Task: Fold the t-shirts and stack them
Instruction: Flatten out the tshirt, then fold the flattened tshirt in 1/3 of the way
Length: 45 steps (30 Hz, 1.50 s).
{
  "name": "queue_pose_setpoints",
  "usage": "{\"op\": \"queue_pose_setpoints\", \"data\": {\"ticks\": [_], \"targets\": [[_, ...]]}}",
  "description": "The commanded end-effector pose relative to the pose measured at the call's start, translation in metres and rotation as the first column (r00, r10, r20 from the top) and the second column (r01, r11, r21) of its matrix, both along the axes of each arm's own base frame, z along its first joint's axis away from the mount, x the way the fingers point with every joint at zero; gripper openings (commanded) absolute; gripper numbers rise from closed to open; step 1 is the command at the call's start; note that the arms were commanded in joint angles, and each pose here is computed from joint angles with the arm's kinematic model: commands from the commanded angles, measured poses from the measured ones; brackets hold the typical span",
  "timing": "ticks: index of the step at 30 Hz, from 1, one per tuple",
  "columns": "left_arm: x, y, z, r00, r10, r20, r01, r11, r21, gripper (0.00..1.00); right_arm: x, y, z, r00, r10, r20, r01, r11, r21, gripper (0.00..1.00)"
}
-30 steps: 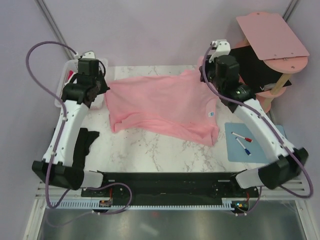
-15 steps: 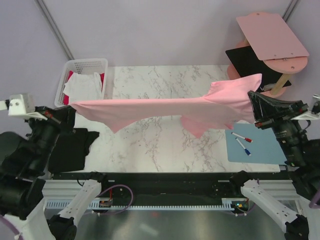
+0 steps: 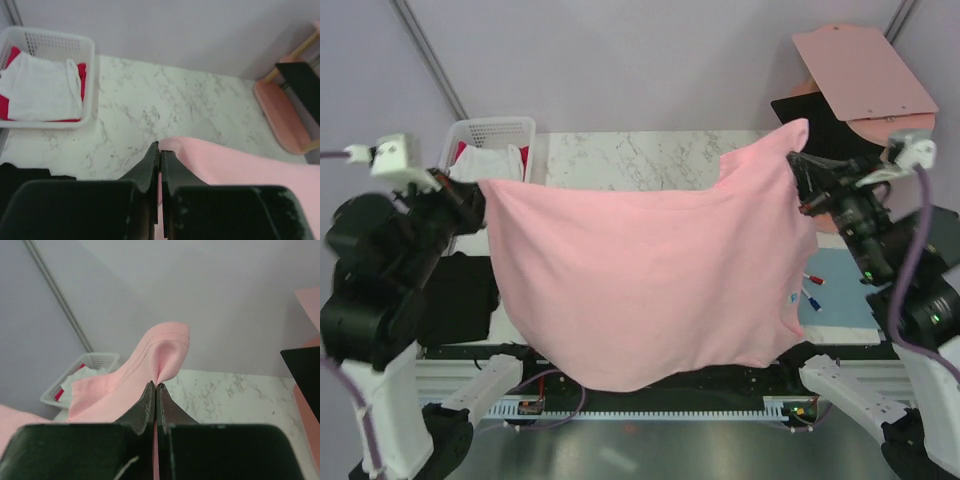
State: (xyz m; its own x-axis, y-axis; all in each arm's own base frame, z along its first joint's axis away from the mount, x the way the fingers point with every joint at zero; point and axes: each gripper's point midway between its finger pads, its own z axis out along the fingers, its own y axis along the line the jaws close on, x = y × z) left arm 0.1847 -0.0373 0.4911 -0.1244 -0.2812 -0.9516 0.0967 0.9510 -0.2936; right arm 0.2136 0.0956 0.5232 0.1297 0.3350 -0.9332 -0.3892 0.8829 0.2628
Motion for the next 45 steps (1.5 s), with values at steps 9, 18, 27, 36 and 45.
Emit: {"op": "queue_pose_setpoints", "data": {"ticks": [9,18,27,36,45], "targets": [[0.227,-0.014,-0.221,0.830,0.161,-0.534,-0.054,0.976,0.211,0.02,0.221,0.064,-0.193,0.918,-0.216,-0.332,0.127,0.955,-0.268,0.00],[0.328,-0.012,-0.297,0.734,0.268,-0.624,-0.066,0.943,0.326,0.02,0.355,0.054,-0.335,0.781,-0.339,-0.524,0.174,0.925,-0.338,0.00],[0.355,-0.009,-0.298,0.738,0.295,-0.607,-0.085,0.933,0.350,0.02,0.389,0.036,-0.357,0.775,-0.379,-0.506,0.189,0.903,-0.386,0.00],[0.312,0.002,-0.301,0.703,0.326,-0.632,-0.075,0.918,0.389,0.02,0.352,0.035,-0.318,0.810,-0.325,-0.488,0.190,0.933,-0.305,0.00],[0.267,0.018,-0.326,0.631,0.377,-0.678,-0.057,0.894,0.444,0.02,0.280,0.015,-0.352,0.735,-0.356,-0.577,0.172,0.921,-0.349,0.00]]}}
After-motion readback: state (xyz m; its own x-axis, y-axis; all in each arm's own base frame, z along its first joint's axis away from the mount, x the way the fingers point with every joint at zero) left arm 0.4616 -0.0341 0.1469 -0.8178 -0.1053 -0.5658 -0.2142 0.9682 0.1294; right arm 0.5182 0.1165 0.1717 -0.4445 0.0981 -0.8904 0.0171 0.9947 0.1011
